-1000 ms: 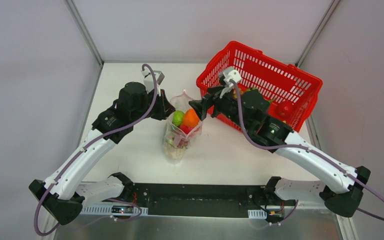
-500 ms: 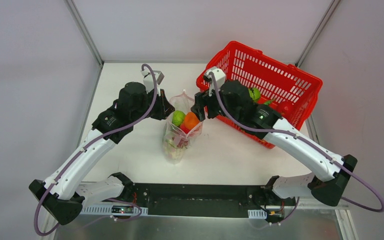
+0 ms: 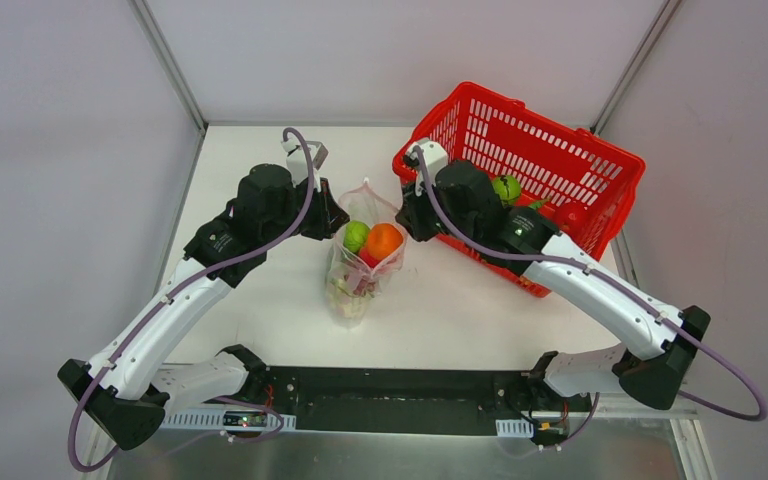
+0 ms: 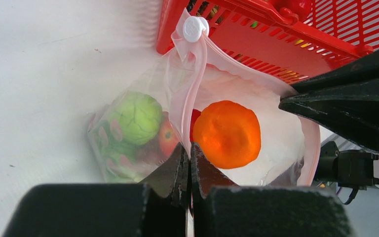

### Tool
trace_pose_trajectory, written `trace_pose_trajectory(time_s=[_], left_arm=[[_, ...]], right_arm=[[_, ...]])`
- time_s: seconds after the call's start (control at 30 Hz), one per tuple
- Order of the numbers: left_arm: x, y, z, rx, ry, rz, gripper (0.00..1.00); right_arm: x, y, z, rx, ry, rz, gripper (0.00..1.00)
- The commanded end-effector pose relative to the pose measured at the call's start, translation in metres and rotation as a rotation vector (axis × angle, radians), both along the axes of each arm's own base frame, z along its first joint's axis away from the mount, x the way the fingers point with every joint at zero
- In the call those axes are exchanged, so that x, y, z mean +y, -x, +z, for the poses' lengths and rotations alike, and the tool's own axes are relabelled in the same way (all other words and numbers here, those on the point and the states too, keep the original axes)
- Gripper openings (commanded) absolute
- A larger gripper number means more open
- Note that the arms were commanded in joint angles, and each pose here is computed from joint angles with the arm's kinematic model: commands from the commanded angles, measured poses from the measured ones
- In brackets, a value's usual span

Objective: Place the food in the zip-top bag and seal the zipper
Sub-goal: Adjust the zipper food storage bag at the center of the board.

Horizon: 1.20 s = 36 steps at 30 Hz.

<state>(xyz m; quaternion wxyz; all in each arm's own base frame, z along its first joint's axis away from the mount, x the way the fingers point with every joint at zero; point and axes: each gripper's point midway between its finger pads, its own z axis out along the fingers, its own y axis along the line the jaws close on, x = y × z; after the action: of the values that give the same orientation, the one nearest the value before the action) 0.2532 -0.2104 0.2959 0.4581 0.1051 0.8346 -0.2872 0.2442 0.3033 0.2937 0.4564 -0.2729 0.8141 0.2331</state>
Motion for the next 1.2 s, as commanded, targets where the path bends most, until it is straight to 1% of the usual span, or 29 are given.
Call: trace_pose_trajectory(time_s=[0.0,0.07,0.13,0.17,0.2,0.23,0.3,0.4,0.47,0.57,0.7,0.77,0.83,0.97,1.03,1.17], left_arm=[[0.006,-0.002,0.019,-0.061,0.017,0.027,0.0],[0.013,-0.003,0.017,-0.066,-0.009,0.057,0.0],[0.029,-0.006,0.012,-0.067,-0.06,0.123,0.0],[0.036,-0.006,0.011,-0.072,-0.082,0.152,0.0],[0.043,-0.006,0.01,-0.073,-0.103,0.176,0.0],[0.05,-0.006,0.011,-0.08,-0.122,0.201,0.0],[0.062,-0.005,0.013,-0.094,-0.153,0.24,0.0],[0.07,-0.003,0.017,-0.111,-0.17,0.258,0.0],[0.065,-0.002,0.02,-0.115,-0.154,0.238,0.0],[0.058,-0.002,0.027,-0.127,-0.109,0.216,0.0],[0.047,0.004,0.051,-0.205,-0.005,0.165,0.0],[0.045,0.005,0.051,-0.203,-0.013,0.147,0.0],[0.044,0.004,0.045,-0.173,-0.038,0.143,0.0],[0.038,0.001,0.035,-0.141,-0.043,0.125,0.0],[0.036,0.001,0.038,-0.145,-0.037,0.121,0.0],[0.036,0.0,0.038,-0.15,-0.032,0.122,0.0]], right_arm=[[0.032,0.004,0.056,-0.049,-0.221,0.084,0.07],[0.051,0.017,0.087,-0.061,-0.377,0.181,0.01],[0.067,0.041,0.108,-0.037,-0.512,0.322,0.0],[0.071,0.047,0.118,-0.044,-0.566,0.363,0.0],[0.074,0.049,0.125,-0.048,-0.602,0.378,0.0],[0.075,0.045,0.126,-0.048,-0.616,0.357,0.0],[0.073,0.028,0.12,-0.061,-0.597,0.268,0.01],[0.058,-0.011,0.091,-0.075,-0.458,0.044,0.02],[0.046,-0.029,0.074,-0.083,-0.365,-0.056,0.02],[0.04,-0.035,0.058,-0.083,-0.283,-0.079,0.06],[0.035,-0.036,0.054,-0.08,-0.27,-0.085,0.09],[0.036,-0.034,0.056,-0.082,-0.282,-0.065,0.11],[0.036,-0.033,0.056,-0.084,-0.292,-0.059,0.13],[0.034,-0.032,0.056,-0.084,-0.292,-0.054,0.23],[0.031,-0.032,0.058,-0.092,-0.301,-0.06,0.3],[0.019,-0.032,0.066,-0.128,-0.323,-0.091,0.63]])
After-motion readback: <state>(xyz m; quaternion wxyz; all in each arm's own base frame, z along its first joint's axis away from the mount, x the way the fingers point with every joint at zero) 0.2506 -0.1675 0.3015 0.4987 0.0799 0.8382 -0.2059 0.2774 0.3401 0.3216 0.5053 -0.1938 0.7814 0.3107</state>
